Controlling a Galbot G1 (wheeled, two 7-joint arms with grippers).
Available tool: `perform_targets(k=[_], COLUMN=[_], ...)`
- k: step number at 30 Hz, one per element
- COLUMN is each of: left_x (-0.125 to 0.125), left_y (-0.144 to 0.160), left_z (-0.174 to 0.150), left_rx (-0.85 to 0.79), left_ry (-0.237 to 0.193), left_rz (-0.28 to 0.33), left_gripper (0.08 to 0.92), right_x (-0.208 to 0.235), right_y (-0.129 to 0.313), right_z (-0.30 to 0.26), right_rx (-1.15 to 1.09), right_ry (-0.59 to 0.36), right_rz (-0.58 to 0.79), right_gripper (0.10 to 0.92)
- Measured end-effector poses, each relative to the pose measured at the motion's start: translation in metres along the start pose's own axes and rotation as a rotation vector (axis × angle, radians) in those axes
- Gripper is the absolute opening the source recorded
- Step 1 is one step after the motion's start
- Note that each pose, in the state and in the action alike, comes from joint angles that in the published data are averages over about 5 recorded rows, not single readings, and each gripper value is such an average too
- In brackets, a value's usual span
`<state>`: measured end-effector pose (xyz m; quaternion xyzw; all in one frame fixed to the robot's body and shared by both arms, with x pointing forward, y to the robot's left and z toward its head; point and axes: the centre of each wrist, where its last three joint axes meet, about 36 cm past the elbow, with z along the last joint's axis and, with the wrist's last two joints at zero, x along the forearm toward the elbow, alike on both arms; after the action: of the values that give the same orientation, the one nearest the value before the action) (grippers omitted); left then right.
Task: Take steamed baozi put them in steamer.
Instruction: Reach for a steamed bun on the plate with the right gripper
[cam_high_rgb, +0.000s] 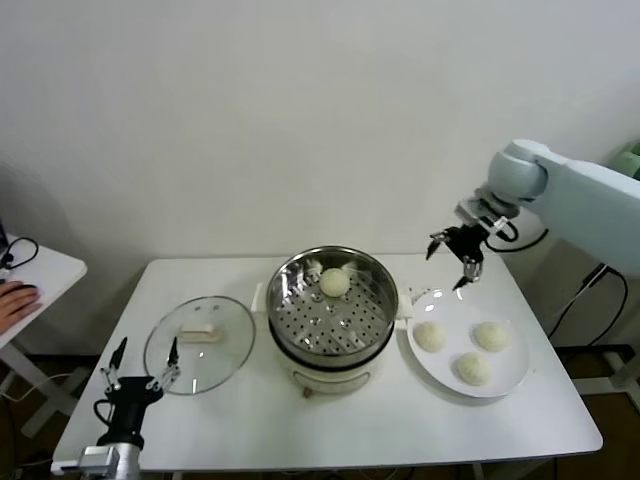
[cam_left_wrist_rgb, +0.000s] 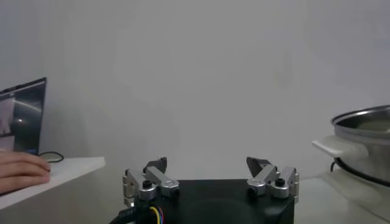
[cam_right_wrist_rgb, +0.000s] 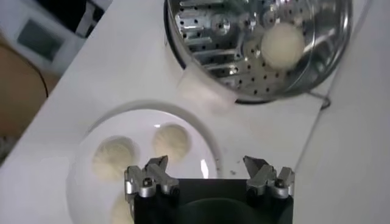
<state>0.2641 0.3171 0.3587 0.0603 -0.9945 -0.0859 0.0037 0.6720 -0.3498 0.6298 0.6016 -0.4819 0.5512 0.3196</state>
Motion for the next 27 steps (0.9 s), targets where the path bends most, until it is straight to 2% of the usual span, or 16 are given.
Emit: perform_targets(k=[9,17,27], left_x=[0.003,0.002,0.003], left_y=[0.004,0.005,0.005], left_z=[-0.005,-0.009,-0.005], left_rx=[-0.002,-0.005,-0.003], left_ry=[-0.008,-0.012,-0.002], left_rz=[-0.007,-0.006,-0.004], left_gripper=[0.823,0.823,0.823], right_x=[-0.066,-0.121,-0.155], right_y=[0.022,0.028,0.025], right_z=[0.029,0.032,0.03], right_rx=[-0.115,-0.161,-0.173], right_ry=[-0.003,-0.005,-0.001], right_rz=[-0.022,-0.032,-0.03], right_gripper=[0.823,0.823,0.823])
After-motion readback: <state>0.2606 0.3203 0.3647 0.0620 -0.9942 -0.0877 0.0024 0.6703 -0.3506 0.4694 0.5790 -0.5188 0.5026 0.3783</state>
